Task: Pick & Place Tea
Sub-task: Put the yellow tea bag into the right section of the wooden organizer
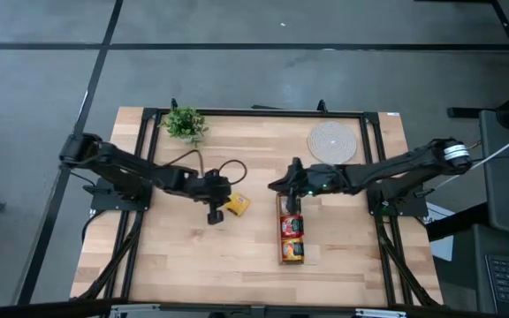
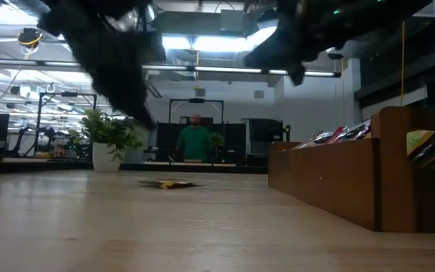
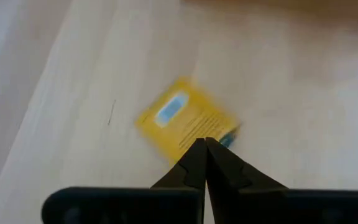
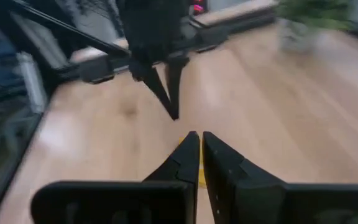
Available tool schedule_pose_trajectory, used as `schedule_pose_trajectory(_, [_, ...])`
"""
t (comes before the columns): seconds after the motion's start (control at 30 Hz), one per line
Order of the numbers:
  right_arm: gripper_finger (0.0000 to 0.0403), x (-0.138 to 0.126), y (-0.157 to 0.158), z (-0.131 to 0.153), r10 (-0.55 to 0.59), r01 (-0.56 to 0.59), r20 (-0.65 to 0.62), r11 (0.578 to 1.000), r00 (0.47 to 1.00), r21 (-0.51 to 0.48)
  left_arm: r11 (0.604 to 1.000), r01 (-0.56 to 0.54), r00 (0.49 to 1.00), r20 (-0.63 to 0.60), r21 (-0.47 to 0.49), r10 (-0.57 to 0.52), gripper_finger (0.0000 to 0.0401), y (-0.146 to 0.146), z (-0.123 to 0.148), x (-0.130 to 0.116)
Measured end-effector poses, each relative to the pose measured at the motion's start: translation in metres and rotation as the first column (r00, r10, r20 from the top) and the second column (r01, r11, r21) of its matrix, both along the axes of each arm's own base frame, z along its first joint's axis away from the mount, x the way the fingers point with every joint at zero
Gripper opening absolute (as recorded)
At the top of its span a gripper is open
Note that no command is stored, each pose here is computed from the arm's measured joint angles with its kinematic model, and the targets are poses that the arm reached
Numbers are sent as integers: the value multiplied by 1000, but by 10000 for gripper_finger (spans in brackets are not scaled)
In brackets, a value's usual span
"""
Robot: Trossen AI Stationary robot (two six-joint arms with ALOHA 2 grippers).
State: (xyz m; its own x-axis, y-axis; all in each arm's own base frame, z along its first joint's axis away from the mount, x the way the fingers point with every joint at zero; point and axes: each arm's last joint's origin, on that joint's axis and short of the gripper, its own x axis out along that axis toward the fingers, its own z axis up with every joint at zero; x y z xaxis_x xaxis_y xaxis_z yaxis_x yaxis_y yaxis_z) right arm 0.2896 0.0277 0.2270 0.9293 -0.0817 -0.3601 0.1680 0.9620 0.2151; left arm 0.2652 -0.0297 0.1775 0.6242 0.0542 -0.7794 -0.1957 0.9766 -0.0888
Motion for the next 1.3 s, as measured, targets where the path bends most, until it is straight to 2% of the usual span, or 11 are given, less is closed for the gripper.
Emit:
schedule_pose_trajectory(0.1, [24, 17, 0, -10, 77, -77, 22, 996, 997, 37, 999, 5, 997, 71, -32, -3, 2, -11, 14, -5])
schedule_pose_trajectory(0.23, [24, 46, 2, -24, 171, -168, -27, 983, 985, 78, 997, -11, 999, 30, -74, 14, 1, -21, 10, -9])
schedule_pose_trajectory(0.37, [23, 74, 7, -32, 288, -280, -131, 957, 949, 77, 997, -41, 998, -42, -69, 39, 3, -26, -4, -8])
schedule_pose_trajectory(0.43, [23, 84, 9, -34, 319, -309, -223, 948, 921, 80, 997, -53, 997, -52, -65, 49, 2, -28, -9, -6])
schedule_pose_trajectory(0.53, [23, 95, 10, -38, 334, -331, -351, 941, 875, 71, 996, -53, 995, -90, -67, 47, 2, -30, -18, -4])
schedule_pose_trajectory(0.67, [23, 108, 10, -48, 347, -360, -402, 932, 847, 46, 995, -76, 988, -141, -67, 66, 4, -32, -28, -4])
schedule_pose_trajectory(0.8, [23, 115, 3, -66, 334, -347, -442, 936, 832, 54, 994, -101, 980, -178, -48, 91, 2, -31, -30, -7])
schedule_pose_trajectory(0.9, [23, 119, -5, -76, 311, -317, -448, 946, 838, 64, 989, -145, 970, -196, -11, 140, 3, -29, -30, -11])
schedule_pose_trajectory(1.0, [23, 123, -11, -84, 294, -300, -441, 952, 848, 58, 983, -183, 969, -172, -16, 178, 2, -26, -36, -14])
schedule_pose_trajectory(1.3, [23, 122, -27, -90, 242, -250, -468, 967, 850, 47, 938, -258, 965, -12, -232, 263, 2, -20, -64, -27])
